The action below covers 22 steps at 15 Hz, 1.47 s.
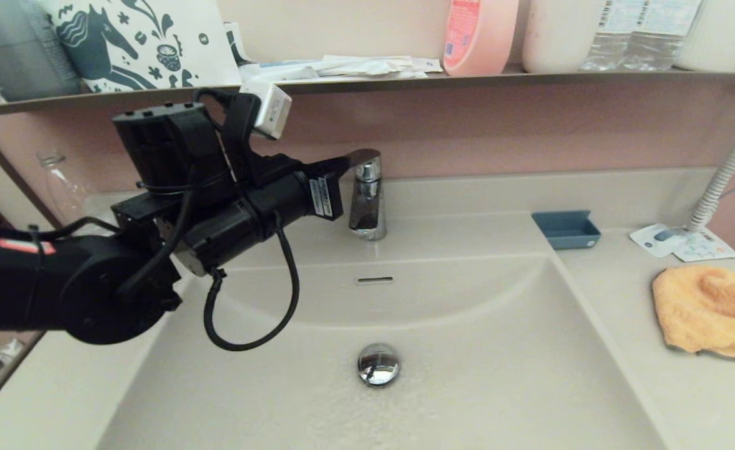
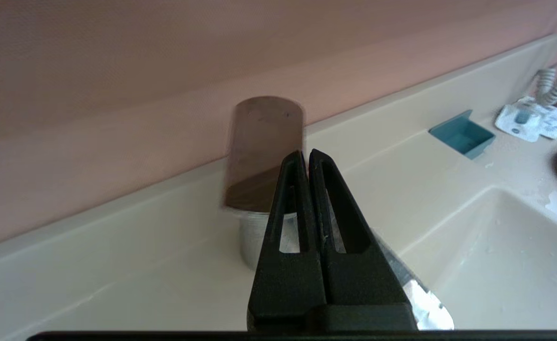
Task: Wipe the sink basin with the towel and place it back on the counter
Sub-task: Turn off the faucet, then pick up the cloth
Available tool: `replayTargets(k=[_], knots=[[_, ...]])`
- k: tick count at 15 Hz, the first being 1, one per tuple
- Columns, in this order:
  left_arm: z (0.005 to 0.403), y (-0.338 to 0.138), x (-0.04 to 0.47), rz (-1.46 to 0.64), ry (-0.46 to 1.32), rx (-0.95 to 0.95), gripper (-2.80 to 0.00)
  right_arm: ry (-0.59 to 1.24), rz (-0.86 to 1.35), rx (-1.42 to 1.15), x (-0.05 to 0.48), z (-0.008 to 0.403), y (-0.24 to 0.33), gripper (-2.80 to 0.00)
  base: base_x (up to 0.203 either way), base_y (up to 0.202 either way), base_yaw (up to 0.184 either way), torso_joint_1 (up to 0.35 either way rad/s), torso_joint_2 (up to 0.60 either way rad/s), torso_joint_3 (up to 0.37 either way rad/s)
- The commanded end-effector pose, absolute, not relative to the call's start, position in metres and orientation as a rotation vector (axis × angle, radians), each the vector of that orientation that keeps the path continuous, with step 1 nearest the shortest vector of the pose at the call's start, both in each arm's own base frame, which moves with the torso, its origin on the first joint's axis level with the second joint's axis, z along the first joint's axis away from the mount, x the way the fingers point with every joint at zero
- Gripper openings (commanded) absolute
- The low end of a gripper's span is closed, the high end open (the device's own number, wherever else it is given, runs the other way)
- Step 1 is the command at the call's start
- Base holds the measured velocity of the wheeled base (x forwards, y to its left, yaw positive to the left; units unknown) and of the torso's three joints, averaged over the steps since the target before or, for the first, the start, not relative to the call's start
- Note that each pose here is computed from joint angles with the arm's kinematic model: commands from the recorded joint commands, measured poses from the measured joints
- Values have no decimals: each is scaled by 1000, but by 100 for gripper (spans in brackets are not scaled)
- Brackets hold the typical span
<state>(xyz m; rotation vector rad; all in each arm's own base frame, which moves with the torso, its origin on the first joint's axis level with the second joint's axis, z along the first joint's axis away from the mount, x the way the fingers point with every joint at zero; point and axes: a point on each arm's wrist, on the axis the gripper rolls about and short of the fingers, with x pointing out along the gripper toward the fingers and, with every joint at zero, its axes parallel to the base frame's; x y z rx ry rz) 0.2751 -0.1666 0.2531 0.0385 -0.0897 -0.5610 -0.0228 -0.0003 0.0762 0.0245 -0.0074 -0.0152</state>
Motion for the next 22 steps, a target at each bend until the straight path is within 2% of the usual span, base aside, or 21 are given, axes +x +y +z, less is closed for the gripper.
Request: replayTargets(k=[1, 8, 13, 15, 19, 22], knots=[[267, -156, 257, -560, -138, 25, -280, -8, -15, 25, -23, 76, 0, -280, 0, 0, 0, 0, 0, 0], [244, -101, 163, -573, -102, 13, -280, -8, -15, 25, -23, 76, 0, -280, 0, 0, 0, 0, 0, 0], [244, -56, 97, -500, -191, -28, -280, -8, -15, 25, -23, 76, 0, -280, 0, 0, 0, 0, 0, 0], [238, -37, 77, -413, -208, 1, -280, -8, -15, 25, -23, 76, 0, -280, 0, 0, 0, 0, 0, 0], [229, -5, 36, -95, -318, 61, -280, -8, -15, 25, -23, 76, 0, -280, 0, 0, 0, 0, 0, 0], [202, 1, -5, -15, -379, 75, -280, -8, -15, 25, -23, 76, 0, -280, 0, 0, 0, 0, 0, 0]])
